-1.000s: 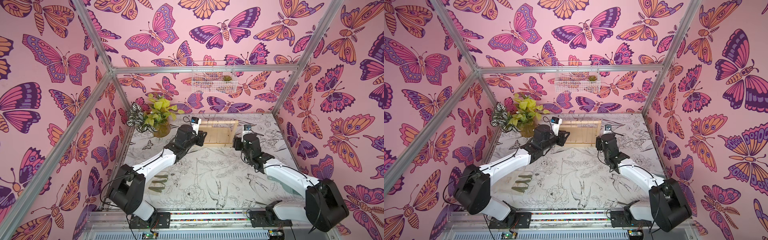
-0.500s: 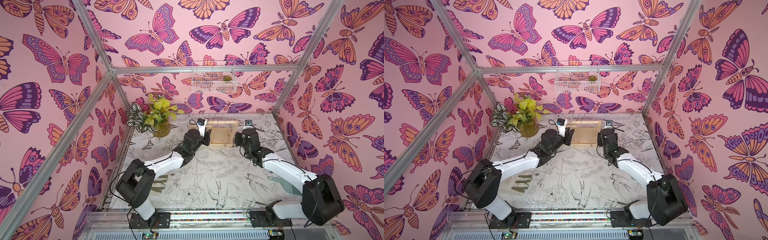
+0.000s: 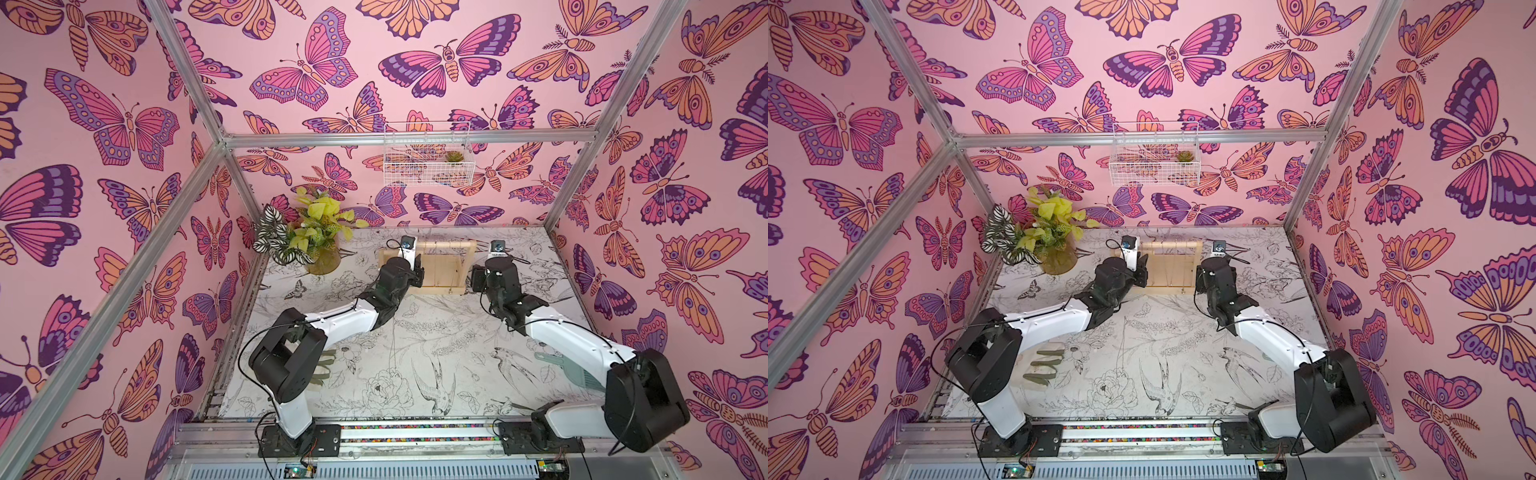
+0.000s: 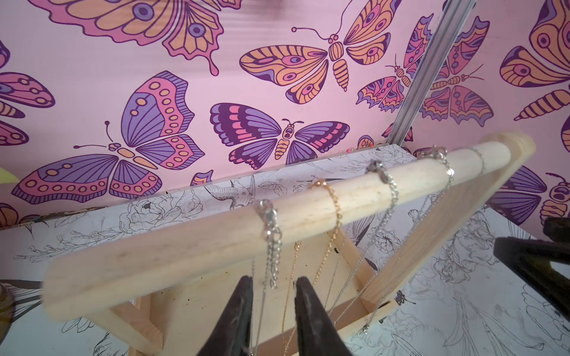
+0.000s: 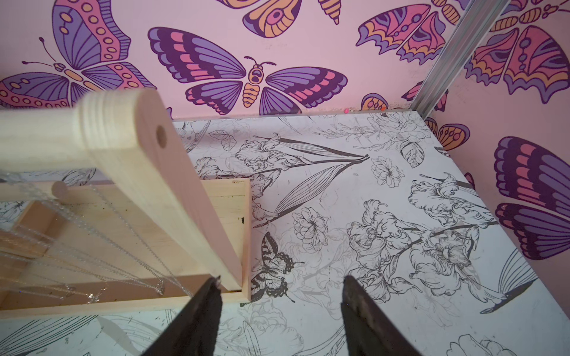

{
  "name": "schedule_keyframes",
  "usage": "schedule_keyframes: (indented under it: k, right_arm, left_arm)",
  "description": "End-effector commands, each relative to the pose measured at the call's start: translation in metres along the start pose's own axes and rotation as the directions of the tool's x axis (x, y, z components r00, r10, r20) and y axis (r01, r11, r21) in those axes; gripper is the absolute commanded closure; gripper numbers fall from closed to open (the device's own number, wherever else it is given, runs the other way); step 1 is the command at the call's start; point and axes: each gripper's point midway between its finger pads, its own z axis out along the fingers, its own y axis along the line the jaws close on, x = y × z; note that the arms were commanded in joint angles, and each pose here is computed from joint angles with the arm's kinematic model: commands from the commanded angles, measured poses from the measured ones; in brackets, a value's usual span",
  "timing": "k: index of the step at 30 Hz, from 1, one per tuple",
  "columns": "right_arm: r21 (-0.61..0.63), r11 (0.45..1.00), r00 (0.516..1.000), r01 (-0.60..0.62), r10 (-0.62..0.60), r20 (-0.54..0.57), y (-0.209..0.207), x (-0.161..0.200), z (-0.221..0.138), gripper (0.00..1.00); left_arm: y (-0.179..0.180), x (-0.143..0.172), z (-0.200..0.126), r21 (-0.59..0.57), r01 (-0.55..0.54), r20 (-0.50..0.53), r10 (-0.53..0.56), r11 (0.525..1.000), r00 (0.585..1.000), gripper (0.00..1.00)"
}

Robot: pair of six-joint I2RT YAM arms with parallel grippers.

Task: Take the necklace off the jewelry display stand
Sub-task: Take off the necklace from the stand.

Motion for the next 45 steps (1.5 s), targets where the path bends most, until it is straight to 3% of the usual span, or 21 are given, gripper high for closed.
schedule_keyframes:
  k: [1, 10, 15, 22, 32, 45]
  right_arm:
    - [0.014, 1.000, 1.000, -0.018, 0.017, 0.016, -0.004, -0.006, -0.003, 0.35]
    - [0.004, 1.000, 1.000, -0.020, 0.020, 0.011, -0.003, 0.000, -0.001, 0.37]
    - [0.006, 1.000, 1.000, -0.017, 0.017, 0.009, -0.004, 0.001, -0.001, 0.37]
    - [0.001, 1.000, 1.000, -0.020, 0.020, 0.002, -0.003, 0.004, 0.001, 0.37]
    - [-0.005, 1.000, 1.000, -0.031, 0.031, -0.002, -0.002, 0.006, 0.003, 0.38]
    - [-0.014, 0.999, 0.999, -0.036, 0.035, -0.005, -0.001, 0.009, 0.002, 0.38]
  left_arm:
    - [0.002, -0.005, 0.006, -0.026, -0.008, 0.025, 0.009, 1.000, 1.000, 0.72]
    - [0.010, -0.009, 0.012, -0.086, -0.024, 0.043, 0.028, 0.996, 0.999, 0.73]
    - [0.011, -0.013, 0.012, -0.097, -0.026, 0.053, 0.032, 0.995, 0.998, 0.91]
    - [0.009, -0.019, 0.007, -0.083, -0.043, 0.057, 0.048, 0.996, 0.997, 1.00]
    - [0.011, -0.023, -0.002, -0.086, -0.091, 0.047, 0.095, 0.992, 0.994, 1.00]
    - [0.059, -0.029, -0.021, -0.187, -0.118, 0.012, 0.123, 0.975, 0.992, 1.00]
